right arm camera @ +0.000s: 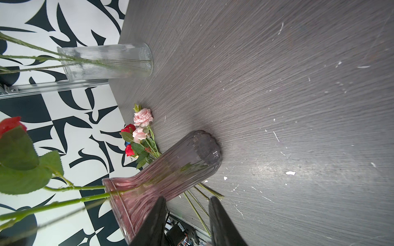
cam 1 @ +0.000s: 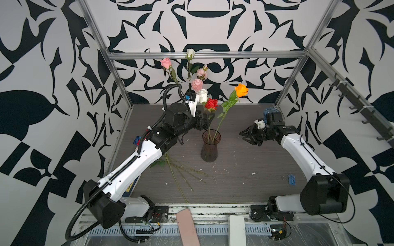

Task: Arrange the flowers into the vase
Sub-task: 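Lower the white rose stem into the mauve vase and open the left gripper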

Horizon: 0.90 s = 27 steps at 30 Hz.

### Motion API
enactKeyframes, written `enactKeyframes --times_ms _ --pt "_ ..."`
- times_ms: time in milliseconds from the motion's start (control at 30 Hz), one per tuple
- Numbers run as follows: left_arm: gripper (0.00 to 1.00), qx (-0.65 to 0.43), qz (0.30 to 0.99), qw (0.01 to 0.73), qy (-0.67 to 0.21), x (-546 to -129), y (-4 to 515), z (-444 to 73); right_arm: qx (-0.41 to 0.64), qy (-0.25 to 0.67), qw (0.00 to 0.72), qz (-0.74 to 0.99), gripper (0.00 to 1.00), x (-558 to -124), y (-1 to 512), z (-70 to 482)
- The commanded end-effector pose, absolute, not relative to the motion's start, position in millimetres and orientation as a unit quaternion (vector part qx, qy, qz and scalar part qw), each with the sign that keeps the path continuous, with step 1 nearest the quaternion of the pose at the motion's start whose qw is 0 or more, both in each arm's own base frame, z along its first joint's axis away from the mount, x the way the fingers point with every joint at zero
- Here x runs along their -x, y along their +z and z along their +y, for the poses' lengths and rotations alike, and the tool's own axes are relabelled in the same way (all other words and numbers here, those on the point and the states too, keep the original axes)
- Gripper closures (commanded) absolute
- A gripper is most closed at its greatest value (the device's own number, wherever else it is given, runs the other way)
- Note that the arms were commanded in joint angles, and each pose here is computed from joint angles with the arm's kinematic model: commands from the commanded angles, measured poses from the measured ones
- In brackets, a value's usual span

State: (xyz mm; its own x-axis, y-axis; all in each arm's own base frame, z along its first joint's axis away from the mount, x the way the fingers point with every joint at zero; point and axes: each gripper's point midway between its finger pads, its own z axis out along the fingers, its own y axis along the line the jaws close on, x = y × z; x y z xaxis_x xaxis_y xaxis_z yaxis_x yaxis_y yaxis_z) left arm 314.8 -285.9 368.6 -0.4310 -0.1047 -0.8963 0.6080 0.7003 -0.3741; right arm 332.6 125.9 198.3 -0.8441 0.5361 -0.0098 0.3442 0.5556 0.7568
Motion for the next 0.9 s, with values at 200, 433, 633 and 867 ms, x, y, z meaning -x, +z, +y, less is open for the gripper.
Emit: enactKeyframes --times_ms 200,433,633,867 --pt "0.16 -0.033 0.82 0.481 -0.308 -291.6 299.3 -222.5 -0.148 0.471 0.163 0.854 0.6 -322.5 249.3 186.3" --pt "0.16 0.003 0.84 0.443 -0.313 -286.7 268.0 -219.3 -0.106 0.487 0.135 0.856 0.6 -302.3 261.4 227.6" --pt "0.16 0.018 0.842 0.431 -0.324 -291.6 258.6 -225.9 -0.115 0.479 0.125 0.861 0.6 -302.2 256.6 234.1" --pt "0.16 0.019 0.84 0.431 -0.329 -296.9 259.9 -231.5 -0.125 0.461 0.113 0.871 0.62 -307.7 245.8 236.1"
